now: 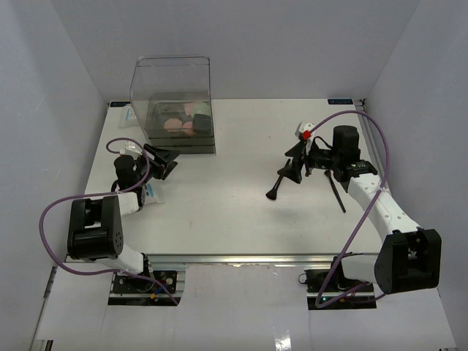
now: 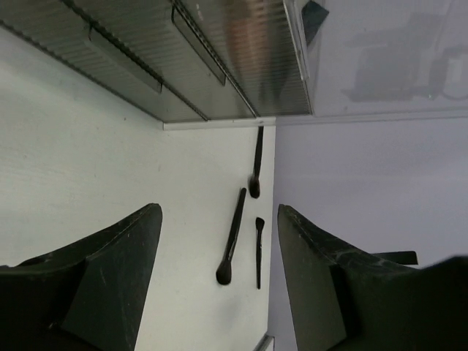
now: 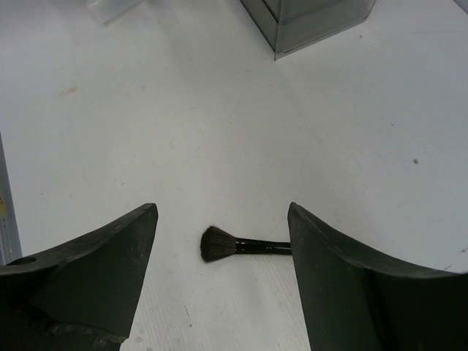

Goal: Organize the makeup

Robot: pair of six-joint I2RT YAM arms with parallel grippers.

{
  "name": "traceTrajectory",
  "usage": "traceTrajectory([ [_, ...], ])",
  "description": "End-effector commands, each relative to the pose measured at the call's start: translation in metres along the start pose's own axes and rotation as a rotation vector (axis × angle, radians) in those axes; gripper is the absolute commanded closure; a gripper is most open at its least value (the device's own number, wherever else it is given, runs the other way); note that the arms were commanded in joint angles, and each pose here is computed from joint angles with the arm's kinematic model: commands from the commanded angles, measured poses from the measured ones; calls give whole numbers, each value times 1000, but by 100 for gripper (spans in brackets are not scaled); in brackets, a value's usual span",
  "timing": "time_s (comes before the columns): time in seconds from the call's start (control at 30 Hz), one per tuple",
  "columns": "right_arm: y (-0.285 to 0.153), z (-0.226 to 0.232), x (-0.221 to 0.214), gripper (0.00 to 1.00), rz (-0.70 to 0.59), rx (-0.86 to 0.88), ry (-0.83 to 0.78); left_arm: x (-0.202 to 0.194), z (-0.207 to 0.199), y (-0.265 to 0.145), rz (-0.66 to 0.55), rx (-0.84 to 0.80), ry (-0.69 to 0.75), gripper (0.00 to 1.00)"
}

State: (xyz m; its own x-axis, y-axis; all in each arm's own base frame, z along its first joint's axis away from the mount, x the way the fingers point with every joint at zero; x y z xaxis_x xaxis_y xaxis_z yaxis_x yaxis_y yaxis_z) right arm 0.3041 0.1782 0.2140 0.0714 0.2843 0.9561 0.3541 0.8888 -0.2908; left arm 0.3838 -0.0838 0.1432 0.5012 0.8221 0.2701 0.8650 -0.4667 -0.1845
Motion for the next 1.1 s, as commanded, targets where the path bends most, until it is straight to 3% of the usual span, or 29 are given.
traceTrajectory([
  [0.0, -4, 4, 16, 25, -94, 71, 13, 28, -23, 19, -83, -92, 50, 28],
  [0.77, -4, 7, 13, 31, -103, 97, 13, 53, -11, 80, -100, -99, -18, 65],
  [1.07, -5, 7, 13, 32, -105, 99, 17, 55, 4, 86, -115, -62, -36, 73],
])
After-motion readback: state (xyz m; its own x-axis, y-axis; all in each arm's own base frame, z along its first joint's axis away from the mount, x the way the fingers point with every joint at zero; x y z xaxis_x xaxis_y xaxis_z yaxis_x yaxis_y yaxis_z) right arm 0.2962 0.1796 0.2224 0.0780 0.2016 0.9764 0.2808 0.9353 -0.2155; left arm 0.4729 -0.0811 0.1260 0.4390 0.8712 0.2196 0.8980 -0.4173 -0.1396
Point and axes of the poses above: each gripper's point midway between its finger pads, its own y axis out along the fingers, its own z axis along the line the jaws close on, x = y × z, the point moved 1 cm from there along -y, back along the fingers, and after that the axes turned 2 degrees about -y, right-handed, at the moved point
